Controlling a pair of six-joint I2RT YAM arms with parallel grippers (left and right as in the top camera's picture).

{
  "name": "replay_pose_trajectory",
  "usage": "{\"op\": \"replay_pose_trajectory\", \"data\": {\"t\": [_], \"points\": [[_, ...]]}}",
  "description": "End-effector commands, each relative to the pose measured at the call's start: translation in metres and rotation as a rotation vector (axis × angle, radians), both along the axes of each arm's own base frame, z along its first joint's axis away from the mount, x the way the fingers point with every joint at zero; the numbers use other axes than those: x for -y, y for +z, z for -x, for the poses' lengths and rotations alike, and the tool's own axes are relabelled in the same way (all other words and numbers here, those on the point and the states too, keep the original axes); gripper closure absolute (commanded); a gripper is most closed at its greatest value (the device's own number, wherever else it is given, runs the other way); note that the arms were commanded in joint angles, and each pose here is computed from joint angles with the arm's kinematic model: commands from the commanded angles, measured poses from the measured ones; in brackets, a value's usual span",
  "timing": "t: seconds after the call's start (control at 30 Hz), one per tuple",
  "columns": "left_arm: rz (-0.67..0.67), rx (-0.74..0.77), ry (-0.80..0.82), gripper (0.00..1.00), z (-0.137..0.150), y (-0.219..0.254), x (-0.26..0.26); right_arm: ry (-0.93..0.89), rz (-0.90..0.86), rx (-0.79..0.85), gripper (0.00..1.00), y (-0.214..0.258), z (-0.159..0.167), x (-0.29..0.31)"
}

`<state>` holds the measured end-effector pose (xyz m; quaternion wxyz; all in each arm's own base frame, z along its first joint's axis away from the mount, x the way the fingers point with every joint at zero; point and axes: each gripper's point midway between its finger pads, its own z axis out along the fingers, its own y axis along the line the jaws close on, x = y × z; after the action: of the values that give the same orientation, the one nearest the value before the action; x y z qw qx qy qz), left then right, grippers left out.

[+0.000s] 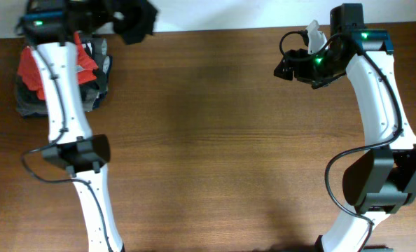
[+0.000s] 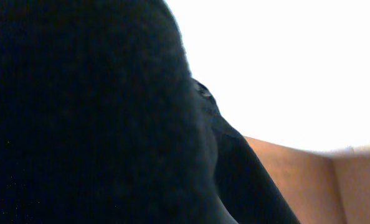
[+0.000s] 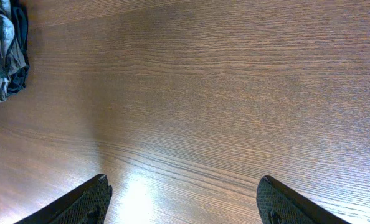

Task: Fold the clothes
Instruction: 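Carry the bundle with the left gripper onto the clothes stack, then lower the black bundle onto the stack and press it flat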

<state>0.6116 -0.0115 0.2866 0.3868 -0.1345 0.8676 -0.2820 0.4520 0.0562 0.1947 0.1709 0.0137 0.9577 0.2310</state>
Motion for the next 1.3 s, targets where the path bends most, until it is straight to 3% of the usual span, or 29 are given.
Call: {"op": "replay_pose_trajectory", "data": {"t": [0.0, 0.3, 0.7, 0.97, 1.17, 1.2, 1.27], "points": [[0.006, 0.035, 0.120, 0.99, 0.001, 0.020, -0.043, 0.001, 0.014, -0.009, 0.21, -0.006, -0.001, 0.004], [-0.021, 0.057, 0.274, 0.99, 0.005, 0.022, -0.125, 0.001, 0.013, -0.012, 0.21, -0.006, 0.000, 0.003], [-0.033, -0.100, 0.451, 0.99, 0.016, -0.026, -0.179, 0.002, 0.000, -0.033, 0.21, -0.006, 0.004, 0.001], [-0.145, -0.396, 0.587, 0.99, 0.070, -0.076, -0.200, 0.002, 0.001, -0.033, 0.21, -0.007, 0.005, 0.002], [-0.258, -0.629, 0.645, 0.89, 0.123, -0.101, -0.209, 0.002, 0.001, -0.037, 0.21, -0.008, 0.004, 0.002], [-0.282, -0.666, 0.655, 0.77, 0.133, -0.103, -0.212, 0.002, 0.001, -0.038, 0.20, -0.008, 0.004, 0.002], [-0.340, -0.661, 0.582, 0.01, 0.133, -0.103, -0.213, 0.002, 0.001, -0.038, 0.21, -0.009, 0.004, 0.002]]}}
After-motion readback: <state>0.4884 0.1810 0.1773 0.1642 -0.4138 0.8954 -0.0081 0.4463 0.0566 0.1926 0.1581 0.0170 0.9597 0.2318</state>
